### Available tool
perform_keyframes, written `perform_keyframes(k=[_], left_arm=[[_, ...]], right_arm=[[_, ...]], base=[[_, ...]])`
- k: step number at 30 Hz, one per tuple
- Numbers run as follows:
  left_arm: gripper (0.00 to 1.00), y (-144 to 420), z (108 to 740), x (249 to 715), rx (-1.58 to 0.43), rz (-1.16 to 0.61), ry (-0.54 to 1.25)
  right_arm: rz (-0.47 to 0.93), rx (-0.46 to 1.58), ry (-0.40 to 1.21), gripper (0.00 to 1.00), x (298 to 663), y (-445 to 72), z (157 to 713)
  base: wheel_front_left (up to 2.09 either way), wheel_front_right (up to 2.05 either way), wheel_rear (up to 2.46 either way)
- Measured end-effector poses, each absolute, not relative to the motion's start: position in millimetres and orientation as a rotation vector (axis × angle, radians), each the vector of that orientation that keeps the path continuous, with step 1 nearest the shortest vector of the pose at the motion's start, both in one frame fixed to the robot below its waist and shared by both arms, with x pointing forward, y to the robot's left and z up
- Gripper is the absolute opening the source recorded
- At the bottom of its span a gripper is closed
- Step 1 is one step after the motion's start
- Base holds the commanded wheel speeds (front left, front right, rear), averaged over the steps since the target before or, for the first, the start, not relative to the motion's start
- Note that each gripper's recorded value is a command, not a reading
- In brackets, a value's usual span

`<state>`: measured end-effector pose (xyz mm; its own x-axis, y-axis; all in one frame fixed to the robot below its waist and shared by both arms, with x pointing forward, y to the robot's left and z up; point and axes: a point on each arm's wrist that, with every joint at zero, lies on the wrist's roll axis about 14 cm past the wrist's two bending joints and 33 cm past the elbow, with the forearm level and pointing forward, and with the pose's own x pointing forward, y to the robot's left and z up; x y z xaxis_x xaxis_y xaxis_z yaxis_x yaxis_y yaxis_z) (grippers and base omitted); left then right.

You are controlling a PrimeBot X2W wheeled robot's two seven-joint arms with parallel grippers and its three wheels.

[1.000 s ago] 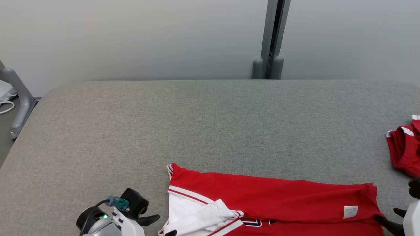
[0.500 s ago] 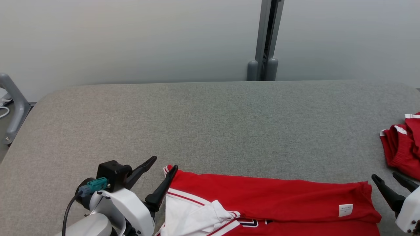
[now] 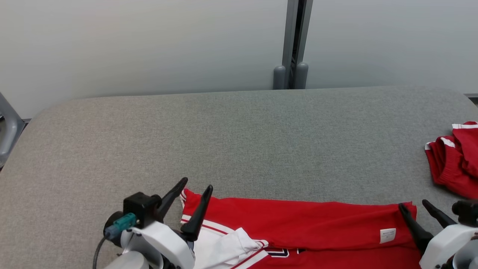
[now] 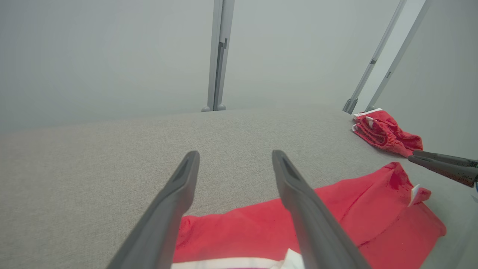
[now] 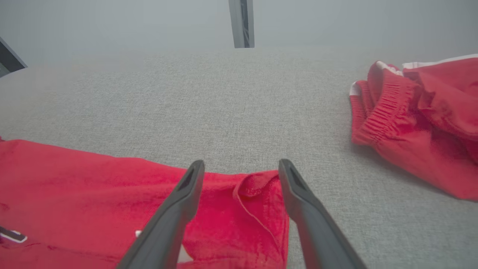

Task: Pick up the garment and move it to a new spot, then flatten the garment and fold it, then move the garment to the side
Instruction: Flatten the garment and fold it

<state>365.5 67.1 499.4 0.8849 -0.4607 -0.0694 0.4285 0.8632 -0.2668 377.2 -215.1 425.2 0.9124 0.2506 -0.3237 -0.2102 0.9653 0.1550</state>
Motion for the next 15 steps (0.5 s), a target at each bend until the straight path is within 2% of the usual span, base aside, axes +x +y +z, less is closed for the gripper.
perform_keyframes(k=[15], left_arm=[[1.0,48,480,348,-0.262,-0.511,0.147]], right_arm=[[0.127,0.09,0.414,1.0,348,-222,384]], base=[[0.0,0.0,0.0]])
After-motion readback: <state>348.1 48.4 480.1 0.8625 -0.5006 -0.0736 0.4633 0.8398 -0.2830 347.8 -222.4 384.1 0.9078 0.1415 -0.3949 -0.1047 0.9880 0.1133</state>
